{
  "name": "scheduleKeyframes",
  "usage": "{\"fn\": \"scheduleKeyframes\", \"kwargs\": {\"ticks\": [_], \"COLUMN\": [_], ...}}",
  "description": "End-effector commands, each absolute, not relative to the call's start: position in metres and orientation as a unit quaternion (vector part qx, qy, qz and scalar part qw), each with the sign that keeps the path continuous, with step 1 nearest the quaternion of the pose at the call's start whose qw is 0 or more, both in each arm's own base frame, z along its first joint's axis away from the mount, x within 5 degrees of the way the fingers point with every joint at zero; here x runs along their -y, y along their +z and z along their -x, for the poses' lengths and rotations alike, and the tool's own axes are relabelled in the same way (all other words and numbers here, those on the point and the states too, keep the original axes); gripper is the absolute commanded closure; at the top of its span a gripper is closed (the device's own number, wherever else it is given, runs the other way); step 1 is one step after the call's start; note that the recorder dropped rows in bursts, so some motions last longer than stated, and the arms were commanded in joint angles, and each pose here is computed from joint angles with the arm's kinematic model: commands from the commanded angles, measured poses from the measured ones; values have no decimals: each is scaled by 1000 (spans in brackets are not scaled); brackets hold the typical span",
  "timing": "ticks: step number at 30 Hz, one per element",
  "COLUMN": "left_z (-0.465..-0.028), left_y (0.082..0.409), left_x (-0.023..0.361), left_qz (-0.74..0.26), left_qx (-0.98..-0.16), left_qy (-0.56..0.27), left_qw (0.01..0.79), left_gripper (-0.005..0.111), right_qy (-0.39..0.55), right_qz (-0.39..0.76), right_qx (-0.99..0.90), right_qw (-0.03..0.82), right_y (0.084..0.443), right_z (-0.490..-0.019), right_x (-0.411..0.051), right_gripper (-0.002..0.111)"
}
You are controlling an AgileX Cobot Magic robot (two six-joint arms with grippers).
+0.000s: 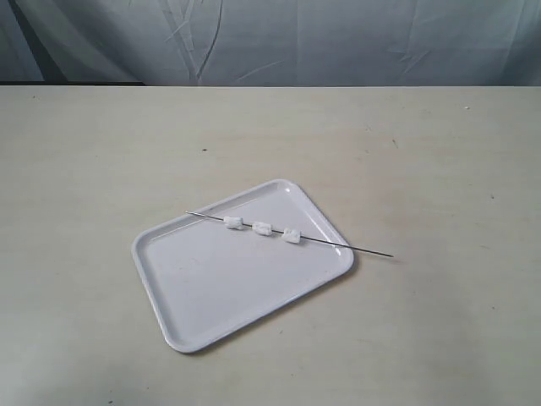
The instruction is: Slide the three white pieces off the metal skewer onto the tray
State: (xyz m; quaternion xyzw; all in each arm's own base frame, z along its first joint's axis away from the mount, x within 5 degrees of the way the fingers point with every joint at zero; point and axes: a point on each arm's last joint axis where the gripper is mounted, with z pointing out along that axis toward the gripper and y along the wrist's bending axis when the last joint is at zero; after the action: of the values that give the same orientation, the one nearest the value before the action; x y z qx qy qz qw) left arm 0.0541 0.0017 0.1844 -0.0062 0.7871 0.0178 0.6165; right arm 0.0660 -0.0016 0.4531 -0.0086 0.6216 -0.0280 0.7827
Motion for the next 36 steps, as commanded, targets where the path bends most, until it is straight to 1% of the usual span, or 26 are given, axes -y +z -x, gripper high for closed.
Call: {"fn": "scheduleKeyframes", "kwargs": {"ticks": [1, 2, 4, 7, 8, 11, 12, 13, 14, 15, 16, 18, 19, 23, 25, 31, 33, 36], "left_z": [-54, -54, -54, -54, -54, -54, -54, -54, -54, -54, -54, -54, -54, -54, -54, -54, -54, -54], "left_y": [185, 185, 185, 185, 185, 185, 185, 185, 185, 185, 185, 185, 185, 185, 185, 185, 185, 185], "left_x": [-2, -2, -2, -2, -2, -2, -2, -2, -2, -2, -2, -2, -2, -2, -2, -2, -2, -2], "left_qz": [5, 5, 5, 5, 5, 5, 5, 5, 5, 5, 5, 5, 5, 5, 5, 5, 5, 5], "left_qx": [-782, -782, -782, -782, -782, -782, -782, -782, -782, -782, -782, -782, -782, -782, -782, -782, -782, -782], "left_qy": [18, 18, 18, 18, 18, 18, 18, 18, 18, 18, 18, 18, 18, 18, 18, 18, 18, 18], "left_qw": [623, 623, 623, 623, 623, 623, 623, 623, 623, 623, 623, 623, 623, 623, 623, 623, 623, 623], "left_gripper": [107, 107, 107, 107, 107, 107, 107, 107, 107, 107, 107, 107, 107, 107, 107, 107, 107, 107], "right_qy": [-20, -17, -7, 2, 1, 30, 61, 75, 112, 141, 156, 181, 190, 174, 169, 189, 206, 224], "right_qz": [13, 16, 15, 14, 44, 129, 147, 153, 158, 161, 168, 190, 214, 265, 284, 351, 369, 402], "right_qx": [-829, -873, -929, -969, -972, -961, -953, -951, -949, -952, -953, -952, -945, -916, -903, -837, -819, -799], "right_qw": [559, 487, 371, 248, 229, 243, 258, 258, 248, 221, 199, 160, 160, 247, 276, 376, 390, 388], "right_y": [420, 406, 381, 354, 346, 339, 337, 336, 331, 324, 318, 300, 285, 239, 229, 225, 224, 222], "right_z": [-134, -147, -162, -178, -189, -206, -214, -216, -221, -225, -227, -232, -234, -247, -252, -278, -286, -301], "right_x": [2, 1, 0, -1, -2, -12, -18, -21, -27, -32, -34, -38, -40, -42, -43, -54, -58, -62], "right_gripper": [109, 109, 109, 109, 109, 108, 101, 96, 82, 72, 69, 69, 69, 69, 69, 69, 69, 69]}}
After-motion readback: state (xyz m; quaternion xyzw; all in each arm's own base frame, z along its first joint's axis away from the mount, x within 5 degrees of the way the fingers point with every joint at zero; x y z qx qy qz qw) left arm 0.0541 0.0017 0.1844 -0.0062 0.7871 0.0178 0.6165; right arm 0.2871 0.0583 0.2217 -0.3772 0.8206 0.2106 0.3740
